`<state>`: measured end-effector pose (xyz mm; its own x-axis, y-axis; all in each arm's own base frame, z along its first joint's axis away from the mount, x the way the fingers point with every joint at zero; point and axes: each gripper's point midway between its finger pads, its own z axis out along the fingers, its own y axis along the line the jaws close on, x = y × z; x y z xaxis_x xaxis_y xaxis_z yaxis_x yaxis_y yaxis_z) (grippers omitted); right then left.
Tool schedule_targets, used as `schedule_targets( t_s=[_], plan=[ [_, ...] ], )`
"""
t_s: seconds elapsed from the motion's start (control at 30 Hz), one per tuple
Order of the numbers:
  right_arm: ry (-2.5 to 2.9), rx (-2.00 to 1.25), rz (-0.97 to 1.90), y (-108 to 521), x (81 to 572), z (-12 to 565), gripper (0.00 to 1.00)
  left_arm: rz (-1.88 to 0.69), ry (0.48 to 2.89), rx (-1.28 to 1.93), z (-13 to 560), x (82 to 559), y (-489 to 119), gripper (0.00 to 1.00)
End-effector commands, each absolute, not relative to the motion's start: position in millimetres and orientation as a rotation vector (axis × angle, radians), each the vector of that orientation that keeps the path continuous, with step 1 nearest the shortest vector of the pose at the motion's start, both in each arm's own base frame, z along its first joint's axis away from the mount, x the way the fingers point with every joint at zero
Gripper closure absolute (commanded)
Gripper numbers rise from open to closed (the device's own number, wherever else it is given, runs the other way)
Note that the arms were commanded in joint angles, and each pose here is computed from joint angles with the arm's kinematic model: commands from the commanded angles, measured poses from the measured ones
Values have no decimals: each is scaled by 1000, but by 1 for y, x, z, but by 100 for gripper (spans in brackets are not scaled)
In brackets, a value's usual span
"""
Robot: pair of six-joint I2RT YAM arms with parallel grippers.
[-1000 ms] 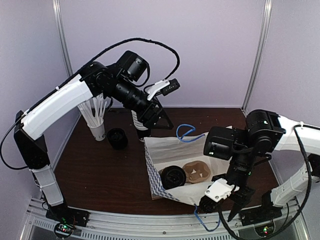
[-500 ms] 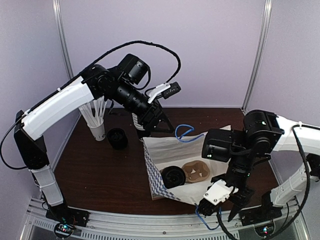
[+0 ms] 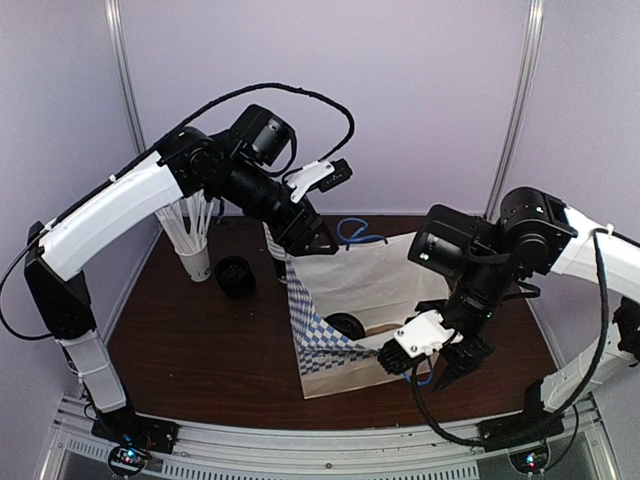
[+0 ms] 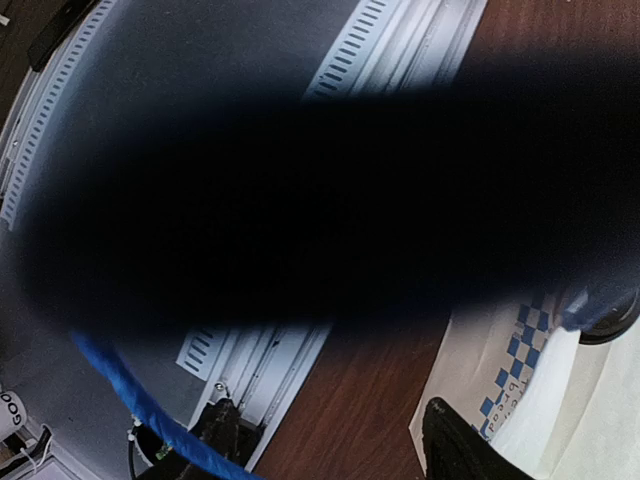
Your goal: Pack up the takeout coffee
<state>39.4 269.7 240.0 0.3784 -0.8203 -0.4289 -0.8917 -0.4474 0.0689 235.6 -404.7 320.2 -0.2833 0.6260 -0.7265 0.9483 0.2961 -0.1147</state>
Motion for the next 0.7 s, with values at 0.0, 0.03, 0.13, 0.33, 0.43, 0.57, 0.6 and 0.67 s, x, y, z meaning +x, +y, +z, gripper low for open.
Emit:
schedule_targets(
  t_s=[0.0,0.03,0.13,0.33,0.43,0.57,0.6,0.67],
  plan=[
    [1558,-2346,471,278,75,252,37,-572,2025,1197,343,265,-377,27],
    [1560,-2324,459,278,81,257,36,-523,2051,1144,342,274,-369,27],
    [1566,-2229,452,278,98,280,33,-400,2114,984,341,296,-337,27],
    [1578,-2042,543,267,119,326,29,-306,2200,709,330,326,-272,27],
    [1588,-1990,572,263,124,333,28,-355,2211,706,324,323,-268,27],
    [1614,-1918,625,261,135,338,28,-297,2268,658,313,328,-257,27],
    [1619,-1895,642,260,138,342,28,-251,2291,607,310,332,-247,27],
    [1629,-1835,679,256,145,351,28,-130,2327,469,306,342,-215,29]
  ],
)
